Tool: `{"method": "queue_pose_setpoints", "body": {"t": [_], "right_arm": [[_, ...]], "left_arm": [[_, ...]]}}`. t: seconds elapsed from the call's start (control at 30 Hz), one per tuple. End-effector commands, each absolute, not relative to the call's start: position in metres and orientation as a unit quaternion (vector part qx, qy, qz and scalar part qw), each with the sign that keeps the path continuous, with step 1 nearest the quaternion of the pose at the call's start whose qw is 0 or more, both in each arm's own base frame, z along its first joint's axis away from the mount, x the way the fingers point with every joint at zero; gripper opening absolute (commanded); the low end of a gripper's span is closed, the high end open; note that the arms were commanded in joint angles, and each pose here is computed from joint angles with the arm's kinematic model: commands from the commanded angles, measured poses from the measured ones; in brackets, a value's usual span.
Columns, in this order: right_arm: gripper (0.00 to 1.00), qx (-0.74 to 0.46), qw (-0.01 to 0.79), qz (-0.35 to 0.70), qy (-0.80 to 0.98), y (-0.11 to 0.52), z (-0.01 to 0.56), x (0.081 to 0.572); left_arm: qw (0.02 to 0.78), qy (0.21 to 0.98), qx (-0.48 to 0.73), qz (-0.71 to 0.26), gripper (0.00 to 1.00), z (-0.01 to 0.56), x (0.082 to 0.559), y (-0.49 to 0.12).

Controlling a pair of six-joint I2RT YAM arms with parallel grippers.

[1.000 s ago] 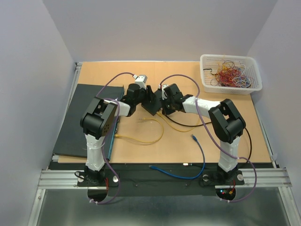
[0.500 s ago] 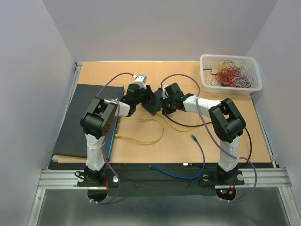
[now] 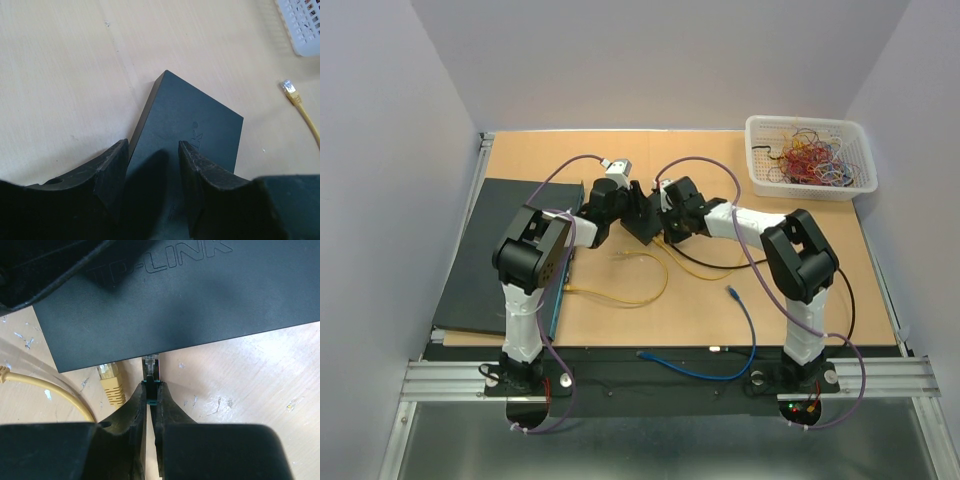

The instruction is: Insert the plug into the switch port

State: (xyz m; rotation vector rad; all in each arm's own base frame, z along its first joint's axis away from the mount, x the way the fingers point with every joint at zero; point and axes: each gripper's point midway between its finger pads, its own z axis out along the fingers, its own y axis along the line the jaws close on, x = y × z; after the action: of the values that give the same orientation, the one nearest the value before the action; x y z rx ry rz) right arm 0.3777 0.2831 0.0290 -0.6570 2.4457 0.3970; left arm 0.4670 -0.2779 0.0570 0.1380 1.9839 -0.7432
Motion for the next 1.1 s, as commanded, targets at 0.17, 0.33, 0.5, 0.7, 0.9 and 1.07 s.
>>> {"method": "queue_pose_setpoints", "body": {"t": [0.17, 0.33, 0.5, 0.7, 0.9, 1.07], "right_arm": [[0.00, -0.289, 0.289, 0.164, 0.898, 0.312, 0.033, 0.377], [0.00, -0.307, 0.288, 0.162, 0.893, 0.318, 0.036, 0.373], [0.00, -0.300, 0.300, 0.147, 0.894, 0.315, 0.042, 0.382], [0.00, -0.313, 0.311, 0.122, 0.889, 0.313, 0.043, 0.396], [0.00, -0.312, 0.321, 0.106, 0.888, 0.304, 0.050, 0.408], [0.00, -0.331, 0.334, 0.103, 0.876, 0.297, 0.065, 0.416]], "left_arm": [[0.476, 0.820, 0.066, -0.311, 0.54, 0.045, 0.457, -0.282], [0.474, 0.821, 0.068, -0.311, 0.54, 0.043, 0.456, -0.282], [0.471, 0.822, 0.071, -0.311, 0.54, 0.041, 0.453, -0.282], [0.460, 0.826, 0.082, -0.315, 0.54, 0.037, 0.443, -0.282], [0.447, 0.829, 0.089, -0.324, 0.53, 0.036, 0.430, -0.280], [0.418, 0.841, 0.089, -0.330, 0.53, 0.030, 0.421, -0.283]]}}
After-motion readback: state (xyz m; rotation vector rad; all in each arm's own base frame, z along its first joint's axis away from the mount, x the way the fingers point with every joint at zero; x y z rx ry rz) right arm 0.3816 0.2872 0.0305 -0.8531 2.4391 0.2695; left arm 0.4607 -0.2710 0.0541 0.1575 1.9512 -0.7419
